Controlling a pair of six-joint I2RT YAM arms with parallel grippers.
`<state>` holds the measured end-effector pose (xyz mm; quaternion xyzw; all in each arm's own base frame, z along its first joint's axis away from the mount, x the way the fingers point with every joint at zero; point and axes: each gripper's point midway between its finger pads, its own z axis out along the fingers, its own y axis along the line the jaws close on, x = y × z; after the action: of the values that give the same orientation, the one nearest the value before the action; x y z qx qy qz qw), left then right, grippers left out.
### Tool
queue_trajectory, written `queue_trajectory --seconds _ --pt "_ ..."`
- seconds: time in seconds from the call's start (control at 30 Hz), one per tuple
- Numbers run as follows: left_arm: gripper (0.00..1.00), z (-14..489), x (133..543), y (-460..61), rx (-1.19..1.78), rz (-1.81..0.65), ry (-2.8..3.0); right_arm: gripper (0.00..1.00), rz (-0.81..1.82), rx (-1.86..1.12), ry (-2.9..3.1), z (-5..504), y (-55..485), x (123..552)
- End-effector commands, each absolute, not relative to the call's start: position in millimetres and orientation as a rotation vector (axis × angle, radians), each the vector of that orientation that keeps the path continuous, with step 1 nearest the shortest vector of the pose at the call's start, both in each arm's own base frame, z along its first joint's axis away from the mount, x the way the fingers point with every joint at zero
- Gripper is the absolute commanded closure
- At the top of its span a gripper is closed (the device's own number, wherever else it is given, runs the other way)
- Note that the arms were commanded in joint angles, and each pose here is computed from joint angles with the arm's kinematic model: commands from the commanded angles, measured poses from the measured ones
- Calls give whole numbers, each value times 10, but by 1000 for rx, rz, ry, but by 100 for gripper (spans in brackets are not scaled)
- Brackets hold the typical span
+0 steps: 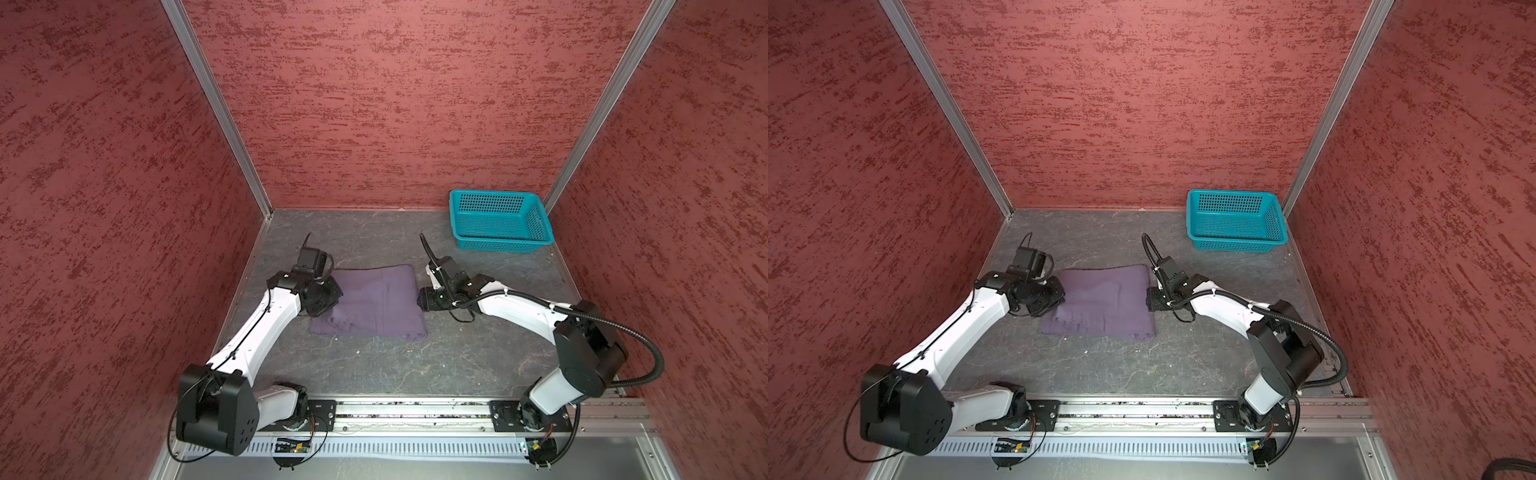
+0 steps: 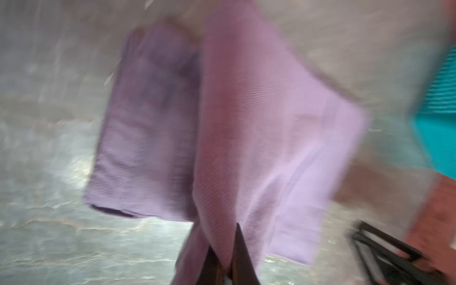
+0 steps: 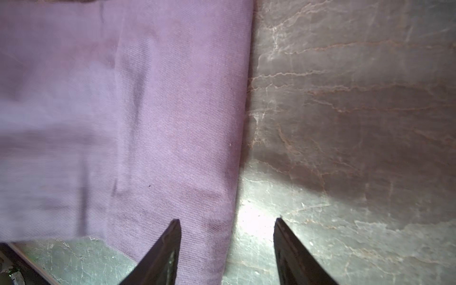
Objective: Fold and stack the trousers
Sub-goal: Smooth out the trousers at the center of the table.
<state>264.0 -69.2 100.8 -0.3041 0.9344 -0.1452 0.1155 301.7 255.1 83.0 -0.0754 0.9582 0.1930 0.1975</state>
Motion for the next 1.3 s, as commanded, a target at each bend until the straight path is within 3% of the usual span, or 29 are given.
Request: queue_trajectory --seconds 0.0,0.1,0.2,0.27,0.33,0.43,0.47,0.53,0.63,0.77,0.97,1.13,1.27 --pt "73 469 2334 -374 -1164 -329 2815 39 517 -208 2638 907 2511 3101" --pt "43 512 2387 -186 -1225 -308 2755 39 530 -217 2629 917 2518 3091" --pt "37 922 2574 -157 -1124 -258 2673 40 563 -221 2628 935 2574 3103" --pt "37 1204 2676 -217 -1034 -221 2638 46 639 -235 2617 975 2677 3089" --pt "39 1428 2753 -397 -918 -204 2624 62 745 -264 2594 1028 2815 3072" --pt "52 1491 2788 -754 -799 -236 2663 86 851 -298 2579 1047 2972 3048" --pt "57 1457 2783 -851 -781 -254 2681 89 871 -302 2579 1039 3007 3044" --pt "67 1308 2736 -1041 -760 -285 2728 92 933 -314 2583 1009 3096 3008" --pt "74 969 2575 -1115 -790 -278 2808 95 1035 -345 2599 910 3217 2893" --pt "74 572 2373 -949 -901 -230 2863 96 1072 -334 2669 577 3196 2706" --pt "73 96 2293 -687 -1163 -372 2839 100 917 -246 2792 119 2862 2502" --pt "71 0 2436 -590 -1186 -403 2826 100 879 -244 2834 -43 2864 2525" --pt "63 201 2679 -613 -1162 -472 2790 100 871 -271 2806 50 2962 2672"
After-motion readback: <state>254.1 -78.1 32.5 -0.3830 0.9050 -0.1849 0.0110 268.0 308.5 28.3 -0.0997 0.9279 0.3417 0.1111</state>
